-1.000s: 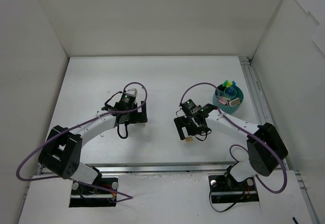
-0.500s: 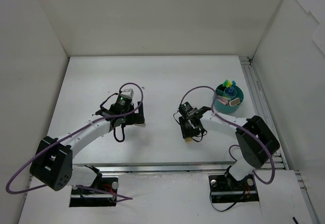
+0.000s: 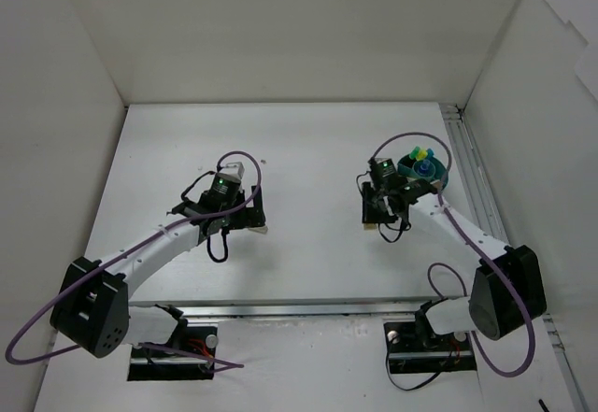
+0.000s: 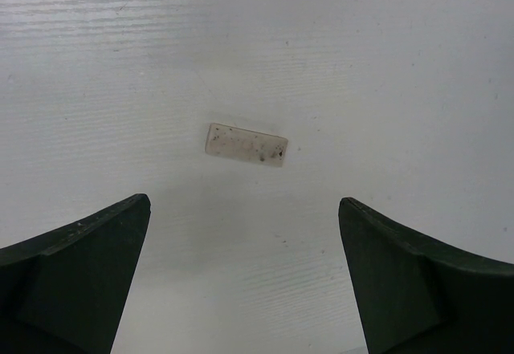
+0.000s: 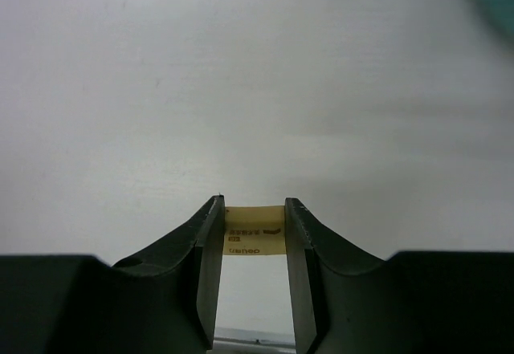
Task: Sort the stationery into containers
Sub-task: Place the stationery in the storage box.
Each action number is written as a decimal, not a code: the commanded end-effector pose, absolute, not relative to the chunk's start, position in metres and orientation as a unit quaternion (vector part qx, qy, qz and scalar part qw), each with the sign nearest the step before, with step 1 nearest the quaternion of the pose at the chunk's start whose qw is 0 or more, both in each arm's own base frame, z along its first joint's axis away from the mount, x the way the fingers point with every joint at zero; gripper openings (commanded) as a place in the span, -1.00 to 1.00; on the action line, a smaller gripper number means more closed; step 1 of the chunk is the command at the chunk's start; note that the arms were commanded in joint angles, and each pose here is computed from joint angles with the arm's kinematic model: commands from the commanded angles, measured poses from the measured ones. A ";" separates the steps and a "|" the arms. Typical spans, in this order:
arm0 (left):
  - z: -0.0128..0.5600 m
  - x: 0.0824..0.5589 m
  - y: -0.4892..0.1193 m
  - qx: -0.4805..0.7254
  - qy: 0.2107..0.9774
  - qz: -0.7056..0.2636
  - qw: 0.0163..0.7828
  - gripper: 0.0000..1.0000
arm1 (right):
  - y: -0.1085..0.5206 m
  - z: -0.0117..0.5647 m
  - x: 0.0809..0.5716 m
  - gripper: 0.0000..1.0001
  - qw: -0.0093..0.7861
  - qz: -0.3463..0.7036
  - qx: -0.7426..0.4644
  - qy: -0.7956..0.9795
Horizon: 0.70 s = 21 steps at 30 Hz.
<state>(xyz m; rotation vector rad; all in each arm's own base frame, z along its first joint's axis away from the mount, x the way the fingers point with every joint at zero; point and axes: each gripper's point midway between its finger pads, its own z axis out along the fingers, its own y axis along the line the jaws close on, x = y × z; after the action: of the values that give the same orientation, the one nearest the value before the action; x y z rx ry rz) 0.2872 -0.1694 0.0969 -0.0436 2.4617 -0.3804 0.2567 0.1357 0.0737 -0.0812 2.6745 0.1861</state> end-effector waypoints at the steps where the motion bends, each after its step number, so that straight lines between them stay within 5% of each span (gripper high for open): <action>1: 0.116 0.293 -0.172 -0.021 0.924 -0.156 0.349 0.99 | 0.097 0.127 0.305 -1.00 0.309 0.030 0.023 0.950; 8: 0.121 0.292 -0.171 -0.013 0.925 -0.152 0.347 0.99 | -0.002 0.207 0.381 -1.00 0.403 -0.005 0.124 0.907; 11: 0.126 0.299 -0.166 -0.009 0.922 -0.148 0.359 0.99 | -0.033 0.242 0.410 -1.00 0.455 -0.025 -0.001 0.890; 21: 0.134 0.316 -0.166 0.005 0.918 -0.143 0.369 0.99 | -0.047 0.231 0.443 -1.00 0.442 -0.068 -0.331 0.831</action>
<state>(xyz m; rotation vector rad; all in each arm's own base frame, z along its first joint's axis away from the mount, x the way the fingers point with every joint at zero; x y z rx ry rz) 0.2947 -0.1604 0.1047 -0.0045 2.4447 -0.3509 0.4208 -0.0463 0.2132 -0.4742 2.2325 -0.1067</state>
